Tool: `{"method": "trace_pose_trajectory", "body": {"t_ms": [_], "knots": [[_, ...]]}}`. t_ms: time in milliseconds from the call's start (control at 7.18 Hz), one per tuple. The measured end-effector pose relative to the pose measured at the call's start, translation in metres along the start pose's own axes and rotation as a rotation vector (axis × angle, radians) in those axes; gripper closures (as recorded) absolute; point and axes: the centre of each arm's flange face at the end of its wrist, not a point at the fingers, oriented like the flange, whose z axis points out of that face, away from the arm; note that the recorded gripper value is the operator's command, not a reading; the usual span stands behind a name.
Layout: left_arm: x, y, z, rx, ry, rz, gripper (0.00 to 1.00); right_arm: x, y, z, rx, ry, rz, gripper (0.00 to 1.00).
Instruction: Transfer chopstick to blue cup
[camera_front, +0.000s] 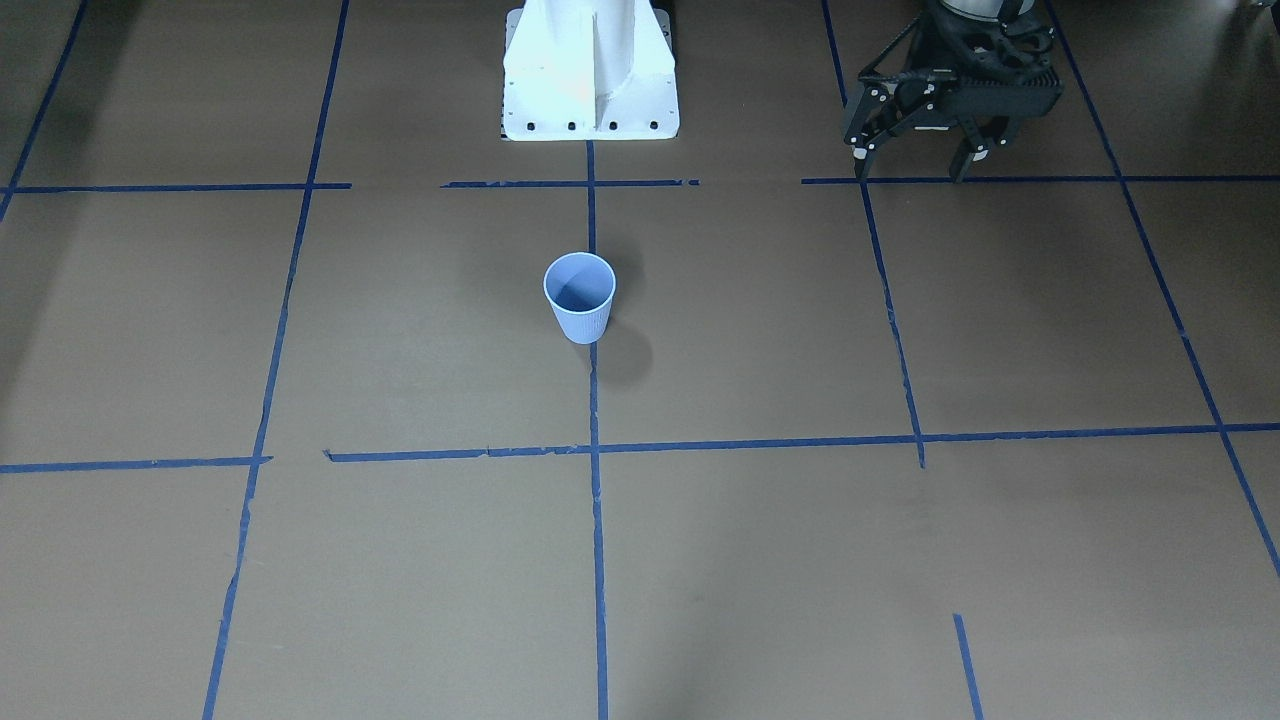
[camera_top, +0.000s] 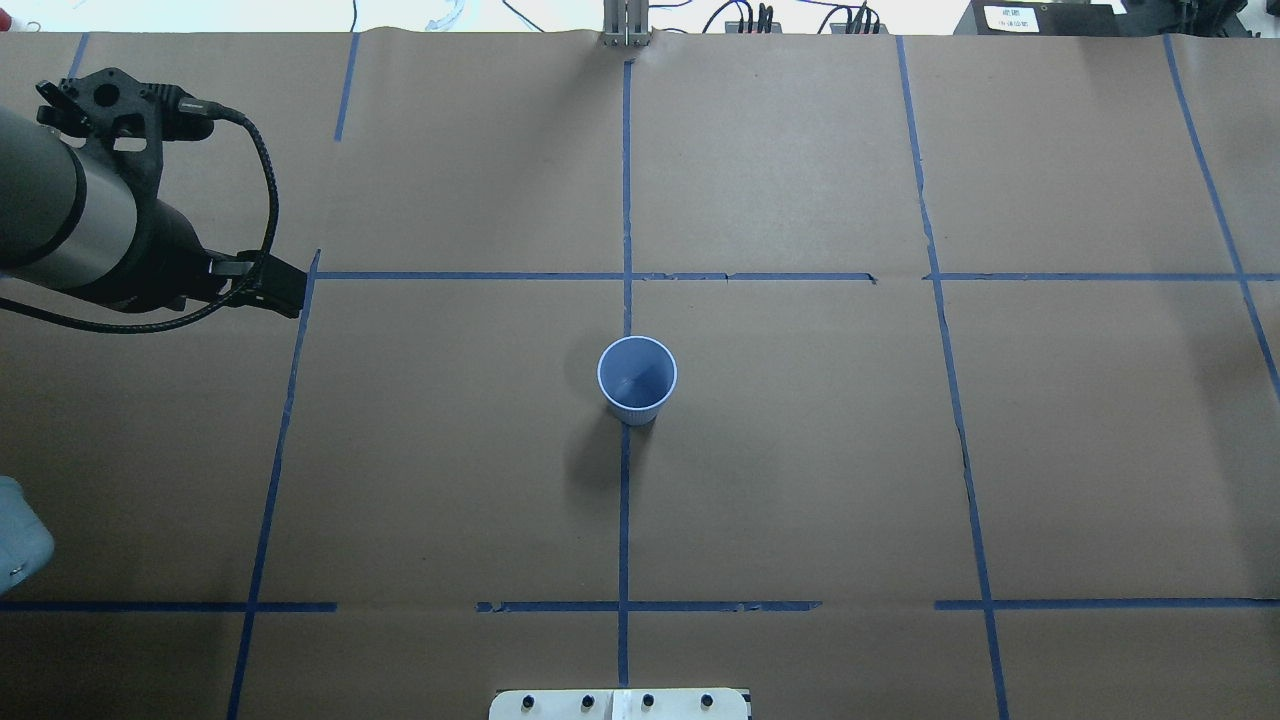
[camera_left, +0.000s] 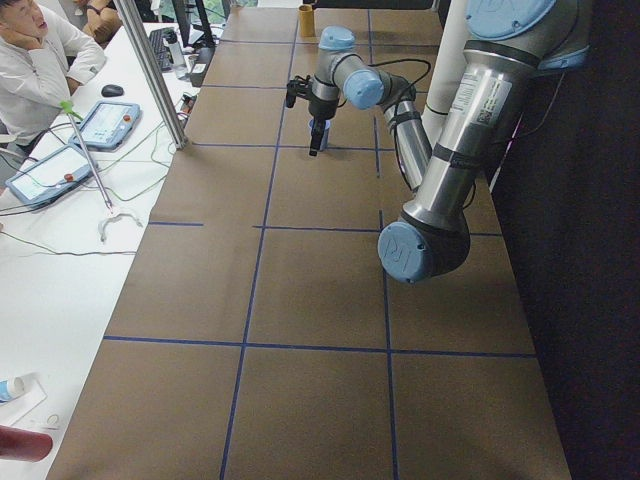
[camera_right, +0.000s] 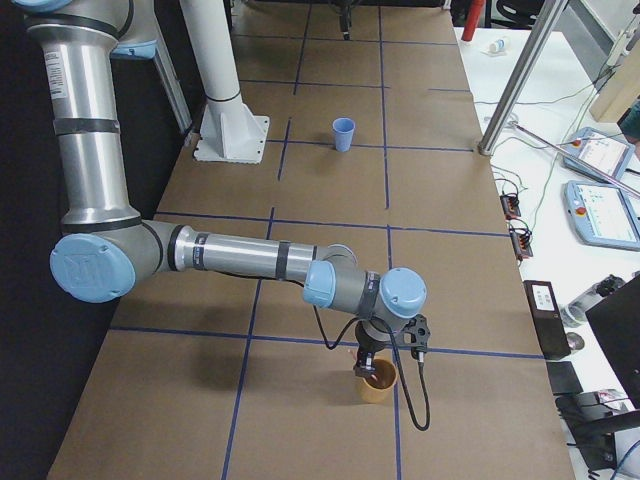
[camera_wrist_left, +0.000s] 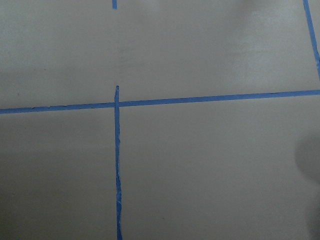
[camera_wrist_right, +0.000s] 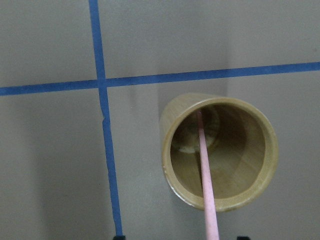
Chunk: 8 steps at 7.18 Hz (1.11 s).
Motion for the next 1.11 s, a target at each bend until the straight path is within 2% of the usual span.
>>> {"method": "trace_pose_trajectory", "body": {"t_ms": [139,279,697,1115], "knots": [[0.0,0.0,0.0,0.0,0.001,-0.001,0.0,0.002,0.001,0.003,-0.005,0.002,-0.001,0.97],[0.0,0.0,0.0,0.0,0.001,-0.002,0.0,0.004,0.002,0.004,-0.007,0.004,-0.002,1.0],[0.001,0.001,0.001,-0.004,0.002,-0.014,0.0,0.002,-0.001,-0.003,0.007,0.005,-0.012,1.0],[0.003,0.001,0.002,-0.004,0.004,-0.029,0.0,0.007,0.004,-0.046,0.09,0.002,-0.004,1.0]]}}
